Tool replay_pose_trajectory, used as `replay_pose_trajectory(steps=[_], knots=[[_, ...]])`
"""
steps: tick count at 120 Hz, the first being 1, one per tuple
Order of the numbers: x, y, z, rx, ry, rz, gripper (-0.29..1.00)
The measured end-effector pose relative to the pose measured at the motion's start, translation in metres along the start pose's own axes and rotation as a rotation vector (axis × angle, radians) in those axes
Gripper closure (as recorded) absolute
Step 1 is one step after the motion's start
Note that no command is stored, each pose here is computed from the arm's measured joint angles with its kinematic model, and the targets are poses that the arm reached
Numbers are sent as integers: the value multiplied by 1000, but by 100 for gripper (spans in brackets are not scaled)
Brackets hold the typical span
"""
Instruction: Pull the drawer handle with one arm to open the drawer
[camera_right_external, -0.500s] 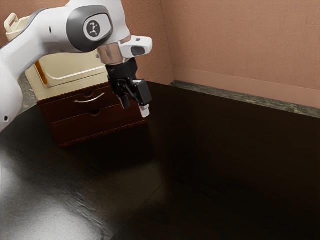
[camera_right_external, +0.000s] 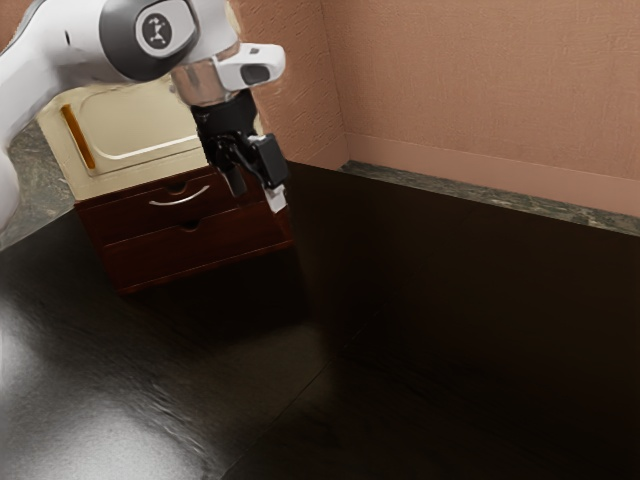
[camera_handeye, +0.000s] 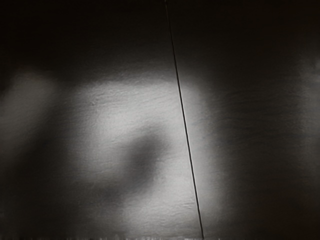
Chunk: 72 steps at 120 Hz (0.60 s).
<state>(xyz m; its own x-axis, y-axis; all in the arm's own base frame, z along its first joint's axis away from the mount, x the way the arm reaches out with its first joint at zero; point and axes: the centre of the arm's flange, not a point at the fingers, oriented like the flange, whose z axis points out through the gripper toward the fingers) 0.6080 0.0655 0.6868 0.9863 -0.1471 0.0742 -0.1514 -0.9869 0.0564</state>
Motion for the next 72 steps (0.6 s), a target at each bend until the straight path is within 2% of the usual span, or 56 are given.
replay_pose_trajectory(steps=[10, 29, 48, 61, 72], knots=[[-21, 13, -40, 8, 50, 7, 0], [-29, 20, -44, -1, 28, 12, 0], [-29, 18, -4, 4, -63, 5, 0], [-72, 32, 36, 28, -134, 15, 0], [-99, 35, 62, 41, -141, 29, 0]])
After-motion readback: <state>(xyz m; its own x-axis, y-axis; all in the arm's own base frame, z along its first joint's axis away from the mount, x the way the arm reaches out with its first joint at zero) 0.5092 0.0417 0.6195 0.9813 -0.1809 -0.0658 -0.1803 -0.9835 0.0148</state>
